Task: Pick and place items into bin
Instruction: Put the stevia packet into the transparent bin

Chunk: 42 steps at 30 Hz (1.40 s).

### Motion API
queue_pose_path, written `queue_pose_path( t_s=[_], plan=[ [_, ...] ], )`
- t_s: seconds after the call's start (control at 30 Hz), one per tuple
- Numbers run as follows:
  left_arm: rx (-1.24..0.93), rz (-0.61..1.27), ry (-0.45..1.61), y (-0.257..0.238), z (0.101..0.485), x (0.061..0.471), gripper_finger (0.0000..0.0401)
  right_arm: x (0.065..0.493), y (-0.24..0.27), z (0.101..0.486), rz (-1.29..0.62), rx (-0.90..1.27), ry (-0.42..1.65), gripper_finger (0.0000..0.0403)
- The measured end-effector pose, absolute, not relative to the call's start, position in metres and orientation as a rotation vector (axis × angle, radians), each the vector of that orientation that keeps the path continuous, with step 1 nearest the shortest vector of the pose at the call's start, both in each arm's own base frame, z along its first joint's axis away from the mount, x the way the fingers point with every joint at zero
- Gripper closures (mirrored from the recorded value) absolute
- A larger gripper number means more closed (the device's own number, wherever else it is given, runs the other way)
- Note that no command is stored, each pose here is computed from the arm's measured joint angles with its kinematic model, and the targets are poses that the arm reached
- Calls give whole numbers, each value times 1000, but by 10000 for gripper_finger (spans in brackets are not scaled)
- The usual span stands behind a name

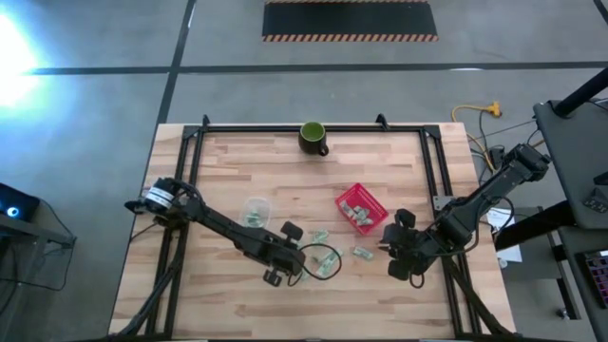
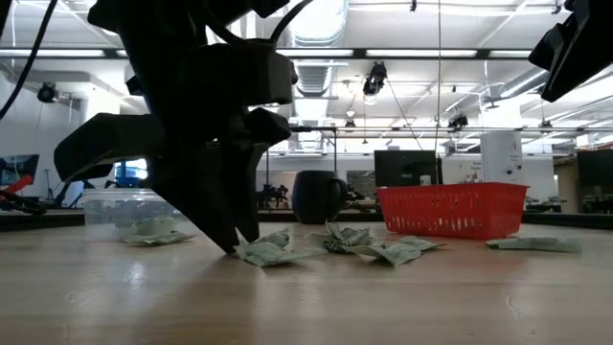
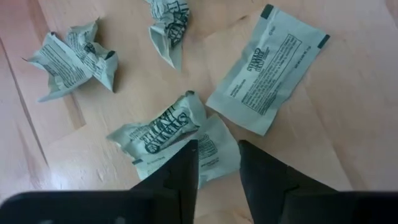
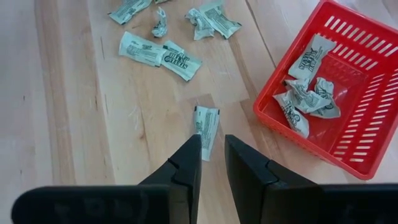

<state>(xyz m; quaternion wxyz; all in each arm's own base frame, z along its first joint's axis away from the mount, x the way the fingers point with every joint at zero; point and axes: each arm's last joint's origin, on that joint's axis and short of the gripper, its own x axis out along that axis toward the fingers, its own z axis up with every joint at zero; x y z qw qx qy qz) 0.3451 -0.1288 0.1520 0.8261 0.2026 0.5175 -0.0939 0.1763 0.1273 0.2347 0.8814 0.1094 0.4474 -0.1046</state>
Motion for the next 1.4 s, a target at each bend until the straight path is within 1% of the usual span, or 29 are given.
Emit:
queue_pose_path(
  t_s=[0.23,0.3,0.6,0.7,1.4],
  plan=[
    [412,-187,1109,-128,151,344,384,177,128,235,-217,230,929,342],
    [413,-184,1109,-128,151,344,396,177,128,235,-216,230,928,342],
    [384,-164,1091,-127,159,343,400,177,128,235,-216,232,926,344],
    [368,-130,1074,-126,165,342,401,177,128,235,-214,229,926,344],
    [343,96,867,-106,238,324,401,177,127,236,-222,210,906,344]
  ],
)
